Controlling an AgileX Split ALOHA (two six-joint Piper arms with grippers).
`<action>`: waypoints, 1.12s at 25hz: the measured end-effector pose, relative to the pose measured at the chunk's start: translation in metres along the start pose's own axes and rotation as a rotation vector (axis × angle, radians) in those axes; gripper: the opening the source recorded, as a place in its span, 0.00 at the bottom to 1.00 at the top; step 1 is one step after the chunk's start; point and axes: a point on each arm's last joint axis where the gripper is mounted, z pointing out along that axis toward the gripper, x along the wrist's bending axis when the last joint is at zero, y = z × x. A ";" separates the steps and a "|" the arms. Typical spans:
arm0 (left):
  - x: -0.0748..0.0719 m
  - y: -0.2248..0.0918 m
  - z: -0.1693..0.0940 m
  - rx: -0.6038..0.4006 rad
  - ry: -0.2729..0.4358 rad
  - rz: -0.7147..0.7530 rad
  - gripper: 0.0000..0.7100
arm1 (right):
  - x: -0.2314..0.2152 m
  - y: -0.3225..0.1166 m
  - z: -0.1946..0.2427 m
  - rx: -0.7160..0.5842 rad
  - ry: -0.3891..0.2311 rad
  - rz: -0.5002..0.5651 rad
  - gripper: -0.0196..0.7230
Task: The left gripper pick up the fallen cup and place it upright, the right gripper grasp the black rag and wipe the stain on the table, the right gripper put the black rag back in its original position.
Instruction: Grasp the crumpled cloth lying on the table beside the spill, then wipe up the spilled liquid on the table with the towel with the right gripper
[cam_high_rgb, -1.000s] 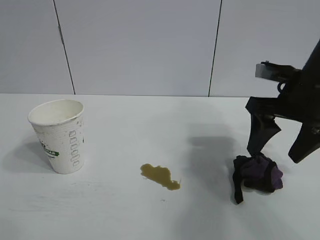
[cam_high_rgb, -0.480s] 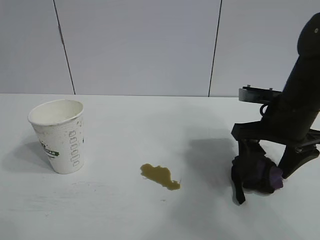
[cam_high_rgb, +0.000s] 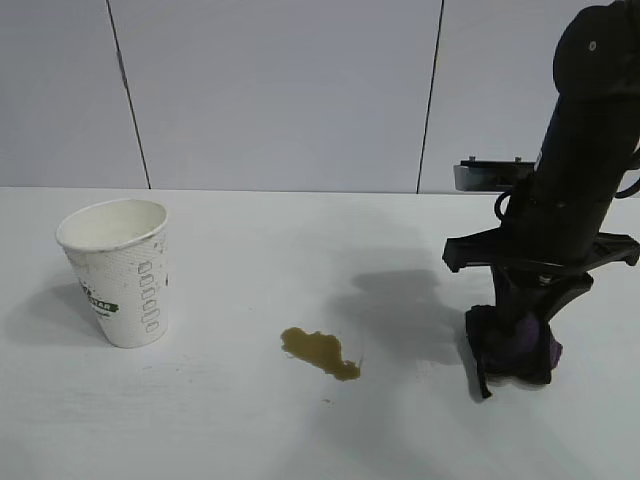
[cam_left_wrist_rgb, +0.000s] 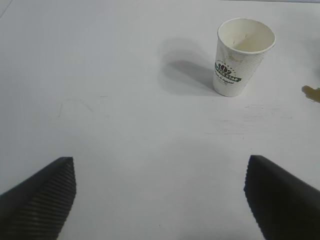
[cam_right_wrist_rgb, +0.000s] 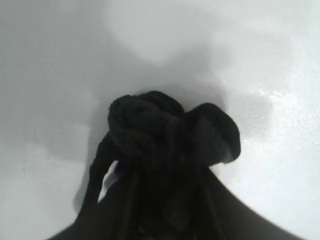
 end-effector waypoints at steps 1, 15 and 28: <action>0.000 0.000 0.000 0.000 0.000 0.000 0.92 | 0.001 0.000 0.000 -0.001 0.015 0.016 0.16; 0.000 0.000 0.000 0.000 0.000 0.000 0.92 | 0.141 0.005 -0.015 -0.187 0.218 -0.175 0.16; 0.000 0.000 0.000 0.000 0.000 0.000 0.92 | 0.176 0.017 0.030 -0.304 0.234 -0.130 0.16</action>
